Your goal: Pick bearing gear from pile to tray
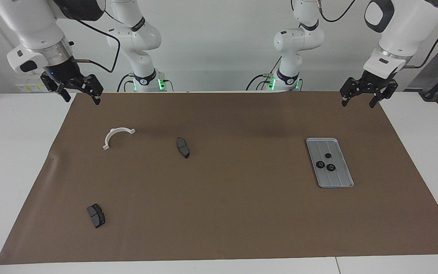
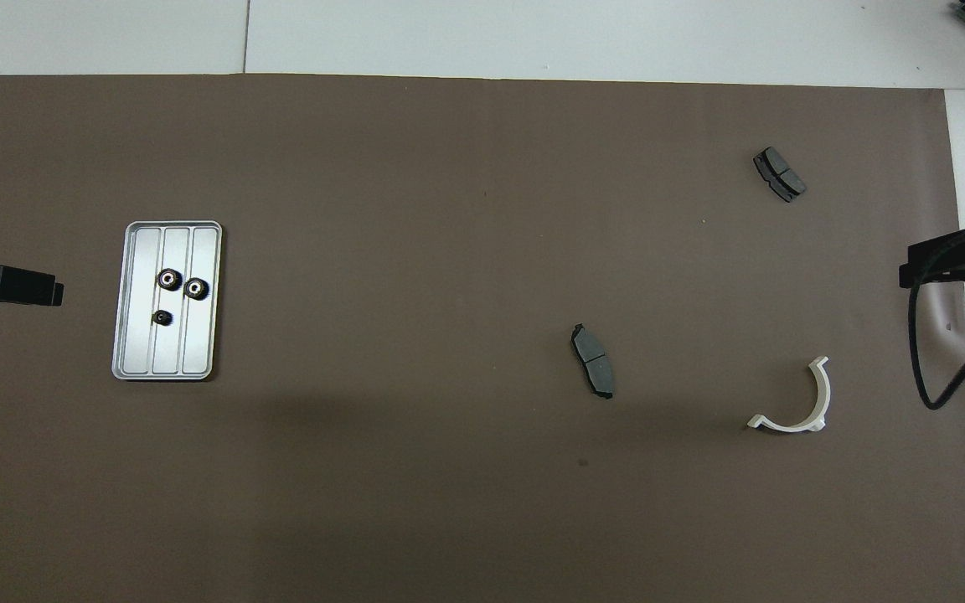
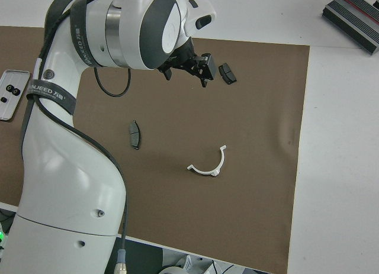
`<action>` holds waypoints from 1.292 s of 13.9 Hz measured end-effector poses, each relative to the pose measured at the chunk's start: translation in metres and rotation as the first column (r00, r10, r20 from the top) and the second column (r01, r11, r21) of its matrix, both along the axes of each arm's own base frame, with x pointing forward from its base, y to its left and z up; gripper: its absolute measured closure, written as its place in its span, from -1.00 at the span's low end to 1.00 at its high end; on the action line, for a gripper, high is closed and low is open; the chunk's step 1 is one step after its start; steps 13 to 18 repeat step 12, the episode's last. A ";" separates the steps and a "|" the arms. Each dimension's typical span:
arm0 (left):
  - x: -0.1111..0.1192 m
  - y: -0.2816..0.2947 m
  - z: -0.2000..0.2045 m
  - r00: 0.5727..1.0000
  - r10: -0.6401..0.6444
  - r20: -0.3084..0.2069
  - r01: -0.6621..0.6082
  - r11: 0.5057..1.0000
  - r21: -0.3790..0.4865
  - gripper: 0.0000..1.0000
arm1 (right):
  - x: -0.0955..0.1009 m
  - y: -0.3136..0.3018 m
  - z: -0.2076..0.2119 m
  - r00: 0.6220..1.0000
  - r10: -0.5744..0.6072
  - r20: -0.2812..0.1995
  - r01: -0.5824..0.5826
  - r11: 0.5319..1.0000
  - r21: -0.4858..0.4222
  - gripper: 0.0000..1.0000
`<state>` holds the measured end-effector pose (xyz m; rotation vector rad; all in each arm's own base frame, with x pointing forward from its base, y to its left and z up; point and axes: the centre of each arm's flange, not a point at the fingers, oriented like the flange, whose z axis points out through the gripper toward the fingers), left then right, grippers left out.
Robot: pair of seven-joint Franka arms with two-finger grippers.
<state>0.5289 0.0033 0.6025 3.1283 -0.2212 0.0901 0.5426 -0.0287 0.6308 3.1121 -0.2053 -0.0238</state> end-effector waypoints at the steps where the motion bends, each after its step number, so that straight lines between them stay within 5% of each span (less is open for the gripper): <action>1: 0.000 -0.001 0.000 1.000 -0.002 0.000 0.002 1.000 0.000 -1.00 | 0.000 0.000 0.000 1.000 0.000 0.000 0.000 1.000 0.000 -1.00; 18: 0.001 -0.021 0.001 0.999 -0.038 0.011 0.038 0.999 0.001 -1.00 | 0.000 0.000 0.000 1.000 0.000 0.000 0.000 1.000 0.000 -1.00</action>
